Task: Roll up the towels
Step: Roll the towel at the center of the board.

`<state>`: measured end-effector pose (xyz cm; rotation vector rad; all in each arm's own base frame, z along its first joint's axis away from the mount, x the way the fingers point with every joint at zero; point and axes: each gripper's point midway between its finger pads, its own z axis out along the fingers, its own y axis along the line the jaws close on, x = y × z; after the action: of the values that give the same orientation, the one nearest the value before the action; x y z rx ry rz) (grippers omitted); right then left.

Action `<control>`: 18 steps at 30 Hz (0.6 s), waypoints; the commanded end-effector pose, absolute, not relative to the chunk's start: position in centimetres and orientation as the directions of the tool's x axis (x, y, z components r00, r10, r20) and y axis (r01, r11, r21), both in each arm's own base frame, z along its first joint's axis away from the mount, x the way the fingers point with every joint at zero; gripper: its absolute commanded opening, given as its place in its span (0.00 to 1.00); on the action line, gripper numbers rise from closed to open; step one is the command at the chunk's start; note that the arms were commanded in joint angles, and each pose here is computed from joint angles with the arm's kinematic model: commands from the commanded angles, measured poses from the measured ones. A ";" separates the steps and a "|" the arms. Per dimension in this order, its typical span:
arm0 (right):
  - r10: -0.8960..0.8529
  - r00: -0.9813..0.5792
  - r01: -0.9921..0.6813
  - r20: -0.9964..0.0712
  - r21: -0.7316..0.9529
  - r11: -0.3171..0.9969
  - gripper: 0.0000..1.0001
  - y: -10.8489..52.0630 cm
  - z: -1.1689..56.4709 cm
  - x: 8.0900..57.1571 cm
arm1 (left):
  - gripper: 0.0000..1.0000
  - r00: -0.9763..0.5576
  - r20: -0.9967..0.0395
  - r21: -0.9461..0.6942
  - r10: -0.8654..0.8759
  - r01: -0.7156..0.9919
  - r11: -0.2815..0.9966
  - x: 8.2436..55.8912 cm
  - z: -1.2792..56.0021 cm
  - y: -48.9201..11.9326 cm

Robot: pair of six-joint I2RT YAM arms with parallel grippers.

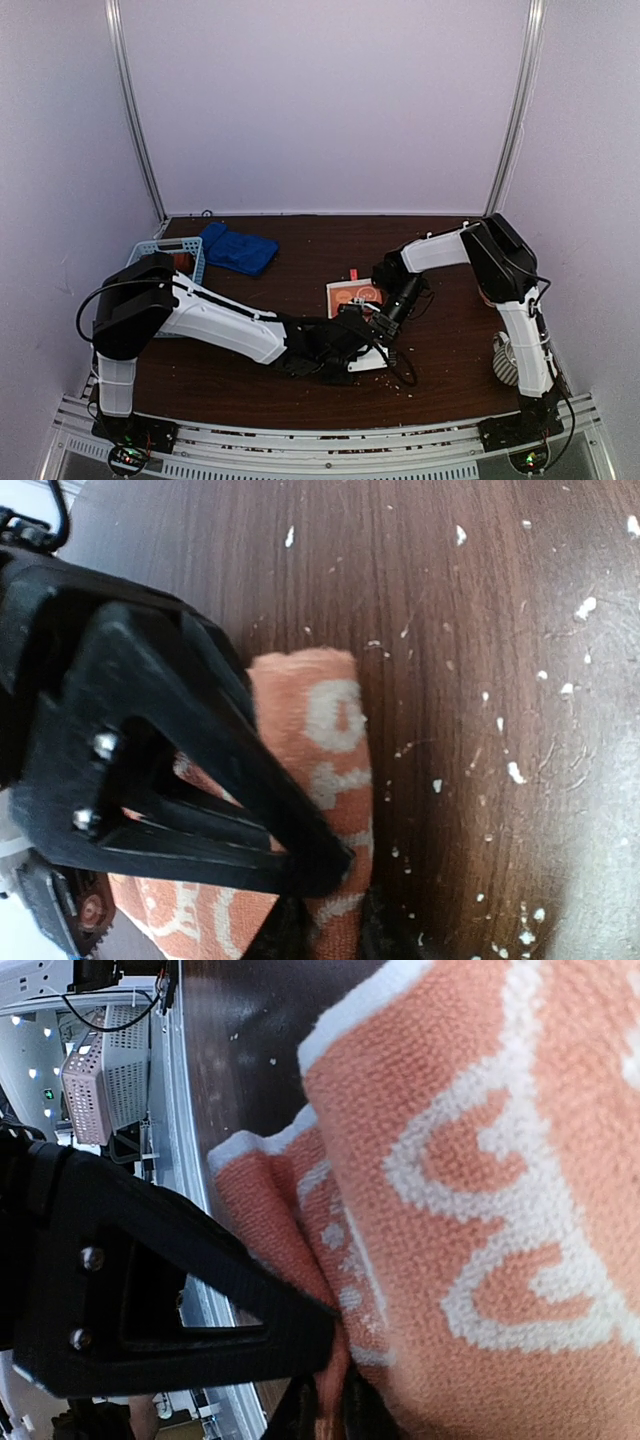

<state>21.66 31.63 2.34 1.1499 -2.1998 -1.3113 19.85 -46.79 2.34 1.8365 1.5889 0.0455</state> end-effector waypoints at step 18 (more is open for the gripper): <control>-0.684 -0.663 -0.735 -0.303 0.435 0.520 0.22 28.0 4.5 35.5 | 0.00 0.112 -0.385 0.180 0.916 0.983 -0.045 17.3 0.4 -46.1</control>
<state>32.34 28.46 6.65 1.2926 -2.5988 -1.1570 20.51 -48.02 2.22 1.8484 1.6986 -0.0920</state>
